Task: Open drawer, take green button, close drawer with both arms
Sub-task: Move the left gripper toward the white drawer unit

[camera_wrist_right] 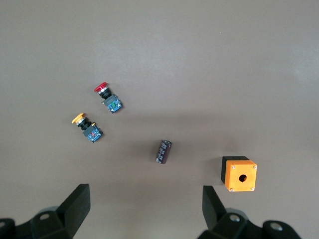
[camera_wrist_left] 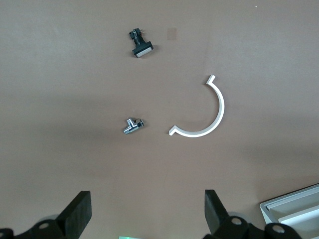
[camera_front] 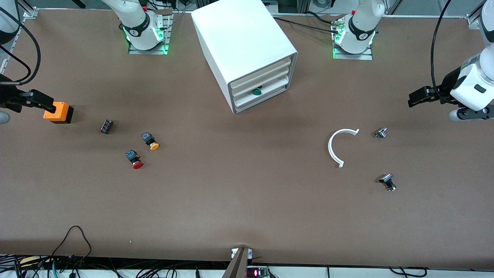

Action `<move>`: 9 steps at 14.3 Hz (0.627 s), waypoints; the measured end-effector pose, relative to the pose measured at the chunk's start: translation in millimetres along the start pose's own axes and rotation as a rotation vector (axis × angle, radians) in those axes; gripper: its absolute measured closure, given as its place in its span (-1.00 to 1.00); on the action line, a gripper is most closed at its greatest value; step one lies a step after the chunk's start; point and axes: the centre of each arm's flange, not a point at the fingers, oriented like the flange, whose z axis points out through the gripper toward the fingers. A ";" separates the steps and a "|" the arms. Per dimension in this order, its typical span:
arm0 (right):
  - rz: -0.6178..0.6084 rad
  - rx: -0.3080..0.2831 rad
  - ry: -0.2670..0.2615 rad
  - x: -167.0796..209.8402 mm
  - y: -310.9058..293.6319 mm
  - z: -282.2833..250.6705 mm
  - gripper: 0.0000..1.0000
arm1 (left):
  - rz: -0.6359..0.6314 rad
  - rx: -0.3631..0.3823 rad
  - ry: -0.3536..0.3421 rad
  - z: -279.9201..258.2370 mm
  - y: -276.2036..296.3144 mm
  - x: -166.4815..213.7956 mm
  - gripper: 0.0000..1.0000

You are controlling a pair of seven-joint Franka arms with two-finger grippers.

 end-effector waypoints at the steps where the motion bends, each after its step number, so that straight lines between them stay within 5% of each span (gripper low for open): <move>1: -0.001 0.000 0.000 0.1 -0.5 0.0 -1.00 | 0.000 0.000 0.000 0.0 0.0 0.0 -1.00; 9: -0.004 0.000 0.000 0.3 -2.3 -0.1 -1.00 | 0.000 -0.004 -0.001 0.1 0.6 -0.1 -1.00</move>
